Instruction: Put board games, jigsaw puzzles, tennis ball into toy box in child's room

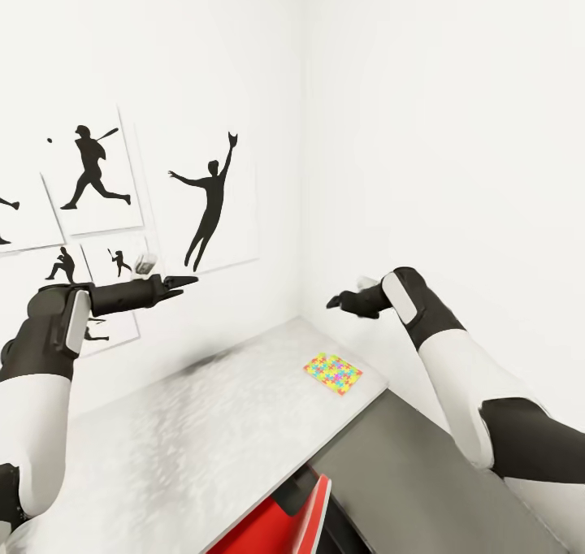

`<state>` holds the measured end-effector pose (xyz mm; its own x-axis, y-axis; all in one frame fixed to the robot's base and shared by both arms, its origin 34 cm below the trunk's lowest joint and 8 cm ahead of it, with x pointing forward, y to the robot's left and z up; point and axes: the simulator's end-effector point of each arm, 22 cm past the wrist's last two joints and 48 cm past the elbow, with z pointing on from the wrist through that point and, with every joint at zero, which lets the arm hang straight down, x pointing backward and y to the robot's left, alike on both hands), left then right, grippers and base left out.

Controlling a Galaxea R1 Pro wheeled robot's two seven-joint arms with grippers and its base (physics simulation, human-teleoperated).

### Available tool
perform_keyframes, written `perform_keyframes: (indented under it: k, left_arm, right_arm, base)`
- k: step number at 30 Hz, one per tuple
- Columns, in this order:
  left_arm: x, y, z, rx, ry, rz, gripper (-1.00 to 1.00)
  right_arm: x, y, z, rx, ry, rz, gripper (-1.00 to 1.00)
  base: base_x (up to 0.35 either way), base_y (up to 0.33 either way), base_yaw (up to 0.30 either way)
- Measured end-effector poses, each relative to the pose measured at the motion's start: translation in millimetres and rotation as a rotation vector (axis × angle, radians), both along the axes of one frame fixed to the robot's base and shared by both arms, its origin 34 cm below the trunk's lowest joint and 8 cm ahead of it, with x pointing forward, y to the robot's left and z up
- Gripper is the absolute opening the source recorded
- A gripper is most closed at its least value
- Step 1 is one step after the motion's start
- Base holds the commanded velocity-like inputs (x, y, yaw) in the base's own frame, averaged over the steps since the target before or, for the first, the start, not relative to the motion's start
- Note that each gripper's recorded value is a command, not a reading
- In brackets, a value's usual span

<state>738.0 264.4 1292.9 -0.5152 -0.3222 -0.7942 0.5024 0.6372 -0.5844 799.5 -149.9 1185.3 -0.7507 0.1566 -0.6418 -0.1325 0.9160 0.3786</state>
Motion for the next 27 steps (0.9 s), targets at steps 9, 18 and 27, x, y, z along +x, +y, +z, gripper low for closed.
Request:
perform_keyframes:
  k: [9,18,27]
  left_arm:
    - [-2,3,2,-0.001,-0.004,-0.004,1.00]
    - [-8,4,7,-0.021,-0.018,-0.040,1.00]
    - [-15,-8,8,-0.049,-0.025,-0.110,1.00]
  right_arm:
    - [11,5,7,-0.022,-0.004,-0.029,1.00]
    - [14,5,9,-0.028,-0.016,-0.035,1.00]
    - [17,2,0,-0.040,-0.011,-0.043,1.00]
  base:
    - [0.000,0.000,0.000]
    - [0.000,0.000,0.000]
    - [0.000,0.000,0.000]
